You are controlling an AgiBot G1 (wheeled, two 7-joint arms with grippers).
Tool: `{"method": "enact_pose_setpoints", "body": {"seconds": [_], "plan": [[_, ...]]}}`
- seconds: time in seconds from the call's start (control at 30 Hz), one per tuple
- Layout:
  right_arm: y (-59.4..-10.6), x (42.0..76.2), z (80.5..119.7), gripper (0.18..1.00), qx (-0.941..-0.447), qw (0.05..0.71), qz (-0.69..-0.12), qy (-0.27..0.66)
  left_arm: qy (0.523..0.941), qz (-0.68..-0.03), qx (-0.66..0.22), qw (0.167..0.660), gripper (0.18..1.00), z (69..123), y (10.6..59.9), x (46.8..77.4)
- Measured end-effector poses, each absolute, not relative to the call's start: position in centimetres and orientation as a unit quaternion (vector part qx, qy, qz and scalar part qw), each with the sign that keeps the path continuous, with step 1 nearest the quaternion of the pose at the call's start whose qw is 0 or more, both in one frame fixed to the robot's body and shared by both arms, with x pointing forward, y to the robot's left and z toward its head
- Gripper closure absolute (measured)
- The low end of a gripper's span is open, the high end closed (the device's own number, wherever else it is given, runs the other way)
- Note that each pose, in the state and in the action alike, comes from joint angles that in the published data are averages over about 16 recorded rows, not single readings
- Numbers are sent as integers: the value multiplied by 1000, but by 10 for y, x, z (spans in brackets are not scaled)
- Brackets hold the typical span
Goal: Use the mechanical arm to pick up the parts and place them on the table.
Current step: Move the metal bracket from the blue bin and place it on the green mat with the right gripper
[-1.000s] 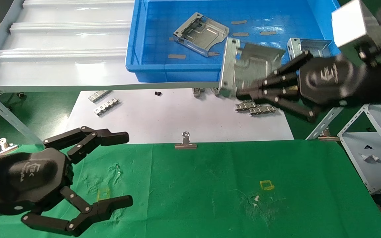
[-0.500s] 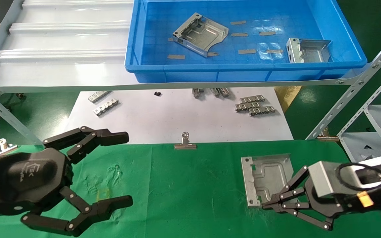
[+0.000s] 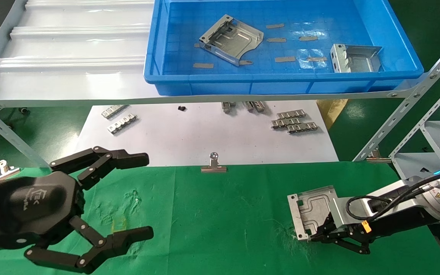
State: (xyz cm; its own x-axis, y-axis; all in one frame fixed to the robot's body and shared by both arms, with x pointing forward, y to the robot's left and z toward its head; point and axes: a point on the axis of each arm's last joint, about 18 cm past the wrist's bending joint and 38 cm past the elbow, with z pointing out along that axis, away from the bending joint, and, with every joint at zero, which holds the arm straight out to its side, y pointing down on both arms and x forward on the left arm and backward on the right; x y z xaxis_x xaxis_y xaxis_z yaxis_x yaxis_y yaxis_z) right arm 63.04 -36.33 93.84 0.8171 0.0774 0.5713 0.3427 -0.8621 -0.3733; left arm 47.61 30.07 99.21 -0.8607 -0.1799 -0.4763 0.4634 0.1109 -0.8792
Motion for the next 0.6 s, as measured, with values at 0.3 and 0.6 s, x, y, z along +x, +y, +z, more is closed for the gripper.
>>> {"method": "enact_pose_setpoints", "body": {"seconds": [0.3,0.6], "plan": [[-363,647,929,987,-923,224,-293,-109,704,-659,101,244,184,992,301,476],[-365,648,923,981,-929,205,-284,-121,704,-659,101,244,184,992,301,476]]}}
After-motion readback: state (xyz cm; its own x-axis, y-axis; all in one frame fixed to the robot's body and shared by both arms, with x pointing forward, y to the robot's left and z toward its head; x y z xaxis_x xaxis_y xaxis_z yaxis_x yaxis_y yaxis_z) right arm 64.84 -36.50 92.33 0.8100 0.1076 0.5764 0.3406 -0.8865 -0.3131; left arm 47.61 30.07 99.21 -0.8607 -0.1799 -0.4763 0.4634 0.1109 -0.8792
